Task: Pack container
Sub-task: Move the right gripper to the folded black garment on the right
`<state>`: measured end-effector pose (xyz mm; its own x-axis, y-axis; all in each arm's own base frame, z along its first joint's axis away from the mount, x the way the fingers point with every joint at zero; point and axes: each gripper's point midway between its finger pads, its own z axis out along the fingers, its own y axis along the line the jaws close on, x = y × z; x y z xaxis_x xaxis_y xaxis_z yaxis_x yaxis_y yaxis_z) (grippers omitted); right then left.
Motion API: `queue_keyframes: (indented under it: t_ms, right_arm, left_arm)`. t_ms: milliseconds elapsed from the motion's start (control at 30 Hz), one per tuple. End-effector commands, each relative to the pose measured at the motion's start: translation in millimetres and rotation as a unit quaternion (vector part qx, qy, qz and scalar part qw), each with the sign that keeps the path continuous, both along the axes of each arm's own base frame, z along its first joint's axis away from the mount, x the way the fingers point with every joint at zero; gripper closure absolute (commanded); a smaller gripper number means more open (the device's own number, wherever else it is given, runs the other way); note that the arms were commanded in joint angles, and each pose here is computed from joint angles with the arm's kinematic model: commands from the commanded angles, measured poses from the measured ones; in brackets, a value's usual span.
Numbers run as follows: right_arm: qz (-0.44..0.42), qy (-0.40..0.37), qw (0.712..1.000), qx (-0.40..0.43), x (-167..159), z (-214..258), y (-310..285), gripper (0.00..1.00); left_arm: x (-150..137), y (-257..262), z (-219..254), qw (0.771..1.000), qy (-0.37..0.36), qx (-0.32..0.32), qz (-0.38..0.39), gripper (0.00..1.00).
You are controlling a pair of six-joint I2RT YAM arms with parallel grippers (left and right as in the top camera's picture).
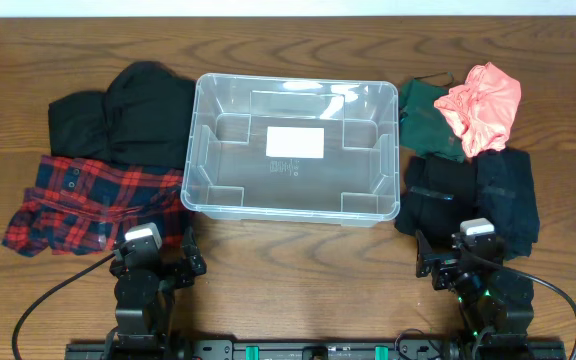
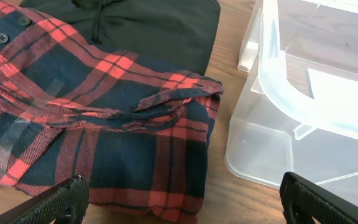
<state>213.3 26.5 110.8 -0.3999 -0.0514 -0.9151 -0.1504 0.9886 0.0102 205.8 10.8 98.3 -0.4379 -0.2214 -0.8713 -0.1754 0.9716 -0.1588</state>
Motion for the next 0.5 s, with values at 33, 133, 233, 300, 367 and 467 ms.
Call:
queue_keyframes:
  t_ms: [33,133,233,300,367,467]
  right_arm:
    - [0.007,-0.001,1.000,0.001,-0.3,-0.4,2.6,0.01]
    - [0.007,-0.001,1.000,0.001,-0.4,-0.5,2.5,0.01]
    - [0.007,-0.001,1.000,0.001,-0.4,-0.5,2.5,0.01]
    - [0.007,-0.001,1.000,0.001,-0.4,-0.5,2.5,0.01]
    - [0.007,-0.001,1.000,0.001,-0.4,-0.5,2.5,0.01]
    - [0.007,-0.001,1.000,0.001,-0.4,-0.5,2.5,0.01]
  left_arm:
    - [0.4,-0.9,-4.6,1.000,0.001,-0.004,0.000,0.02]
    - [0.4,-0.9,-4.6,1.000,0.001,-0.004,0.000,0.02]
    - [0.4,-0.9,-4.5,1.000,0.001,-0.004,0.000,0.02]
    - [0.4,-0.9,-4.7,1.000,0.002,-0.004,0.000,0.02]
    - [0.4,-0.9,-4.5,1.000,0.001,-0.004,0.000,0.02]
    - [0.4,-0.9,-4.5,1.000,0.001,-0.004,0.000,0.02]
